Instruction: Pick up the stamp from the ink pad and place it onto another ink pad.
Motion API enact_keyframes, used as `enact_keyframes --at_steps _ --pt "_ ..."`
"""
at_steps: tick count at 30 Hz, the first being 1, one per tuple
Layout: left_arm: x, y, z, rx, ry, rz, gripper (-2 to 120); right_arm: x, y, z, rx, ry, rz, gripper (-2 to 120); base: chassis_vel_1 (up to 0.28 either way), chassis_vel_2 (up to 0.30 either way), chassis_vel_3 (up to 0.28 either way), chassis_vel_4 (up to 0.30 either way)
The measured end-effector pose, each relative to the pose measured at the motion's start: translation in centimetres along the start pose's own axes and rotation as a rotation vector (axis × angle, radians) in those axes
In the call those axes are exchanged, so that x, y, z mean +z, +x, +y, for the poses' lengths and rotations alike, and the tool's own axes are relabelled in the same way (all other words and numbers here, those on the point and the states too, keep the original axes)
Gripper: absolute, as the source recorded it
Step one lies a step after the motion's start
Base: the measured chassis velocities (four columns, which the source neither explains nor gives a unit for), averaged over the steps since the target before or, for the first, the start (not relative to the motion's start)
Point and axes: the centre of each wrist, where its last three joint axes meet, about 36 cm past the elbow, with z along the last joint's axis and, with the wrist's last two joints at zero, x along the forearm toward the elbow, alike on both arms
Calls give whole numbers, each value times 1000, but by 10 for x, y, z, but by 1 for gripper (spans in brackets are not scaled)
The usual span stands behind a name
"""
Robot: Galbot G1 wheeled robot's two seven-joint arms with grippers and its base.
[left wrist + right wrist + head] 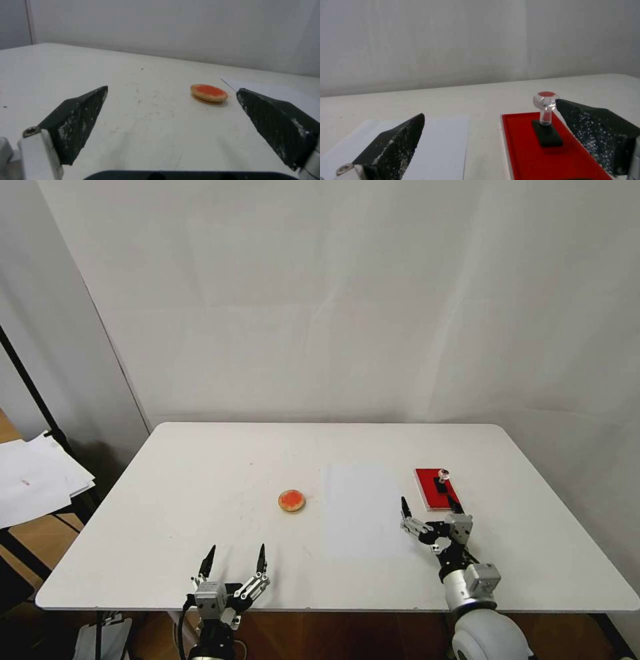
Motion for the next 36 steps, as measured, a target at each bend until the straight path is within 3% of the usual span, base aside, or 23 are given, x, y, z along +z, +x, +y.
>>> enact_keyframes --at_steps 26,30,36 --pt "0 0 0 0 0 0 102 21 -62 -27 97 17 35 100 0 0 0 0" --pt "0 0 0 0 0 0 102 26 -62 -27 103 15 47 92 0 0 0 0" --pt "0 0 0 0 0 0 102 29 -62 -24 107 18 50 71 0 0 0 0"
